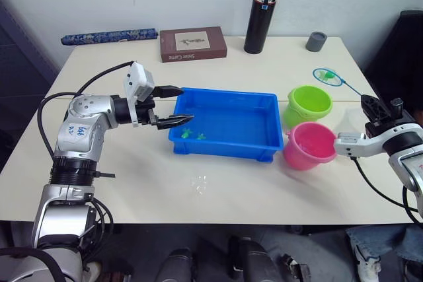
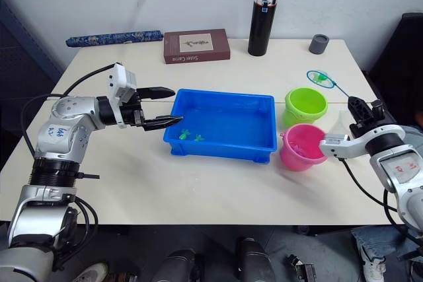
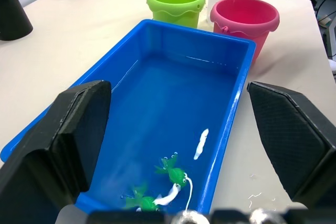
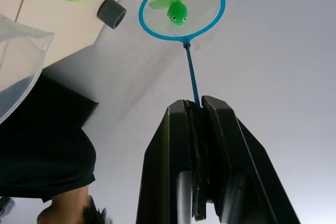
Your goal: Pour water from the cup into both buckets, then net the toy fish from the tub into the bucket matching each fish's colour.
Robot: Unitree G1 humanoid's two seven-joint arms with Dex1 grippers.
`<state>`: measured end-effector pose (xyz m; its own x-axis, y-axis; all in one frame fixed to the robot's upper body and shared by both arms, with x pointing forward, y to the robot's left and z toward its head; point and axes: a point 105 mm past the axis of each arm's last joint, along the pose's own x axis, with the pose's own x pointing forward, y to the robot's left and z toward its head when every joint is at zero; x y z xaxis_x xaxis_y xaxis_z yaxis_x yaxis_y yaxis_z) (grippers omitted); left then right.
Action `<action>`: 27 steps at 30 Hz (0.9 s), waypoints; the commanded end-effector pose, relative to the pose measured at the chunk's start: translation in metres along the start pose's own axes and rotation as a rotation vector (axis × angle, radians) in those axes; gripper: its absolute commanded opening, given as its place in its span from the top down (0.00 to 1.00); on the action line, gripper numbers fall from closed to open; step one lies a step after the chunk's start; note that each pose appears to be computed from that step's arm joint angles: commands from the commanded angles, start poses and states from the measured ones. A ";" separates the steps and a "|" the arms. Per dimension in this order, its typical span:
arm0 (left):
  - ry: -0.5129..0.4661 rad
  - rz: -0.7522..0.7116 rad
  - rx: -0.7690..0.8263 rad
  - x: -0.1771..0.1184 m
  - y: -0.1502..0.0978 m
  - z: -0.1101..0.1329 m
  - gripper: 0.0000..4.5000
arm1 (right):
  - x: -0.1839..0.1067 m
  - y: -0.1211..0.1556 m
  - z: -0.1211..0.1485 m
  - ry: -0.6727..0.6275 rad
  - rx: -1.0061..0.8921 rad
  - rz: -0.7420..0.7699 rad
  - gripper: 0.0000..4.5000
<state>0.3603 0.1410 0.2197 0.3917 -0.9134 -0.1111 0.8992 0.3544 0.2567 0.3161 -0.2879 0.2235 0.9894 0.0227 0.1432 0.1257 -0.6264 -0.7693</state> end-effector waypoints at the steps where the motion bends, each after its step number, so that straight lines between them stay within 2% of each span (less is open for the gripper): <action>1: -0.016 0.002 0.043 -0.002 0.001 0.010 0.01 | 0.000 -0.018 -0.012 0.053 -0.026 -0.081 1.00; 5: -0.016 0.003 0.044 -0.002 0.001 0.010 0.01 | 0.000 -0.012 -0.008 0.043 -0.021 -0.057 1.00; 17: -0.017 0.005 0.044 -0.002 -0.001 0.010 0.01 | 0.001 -0.017 -0.011 0.053 -0.024 -0.071 1.00; 27: -0.017 0.009 0.042 -0.003 0.000 0.010 0.01 | -0.001 -0.009 -0.001 0.023 -0.009 -0.034 1.00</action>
<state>0.3600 0.1409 0.2197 0.3927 -0.9129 -0.1112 0.8984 0.3548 0.2589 0.3159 -0.2856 0.2183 0.9905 0.0202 0.1360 0.1181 -0.6317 -0.7662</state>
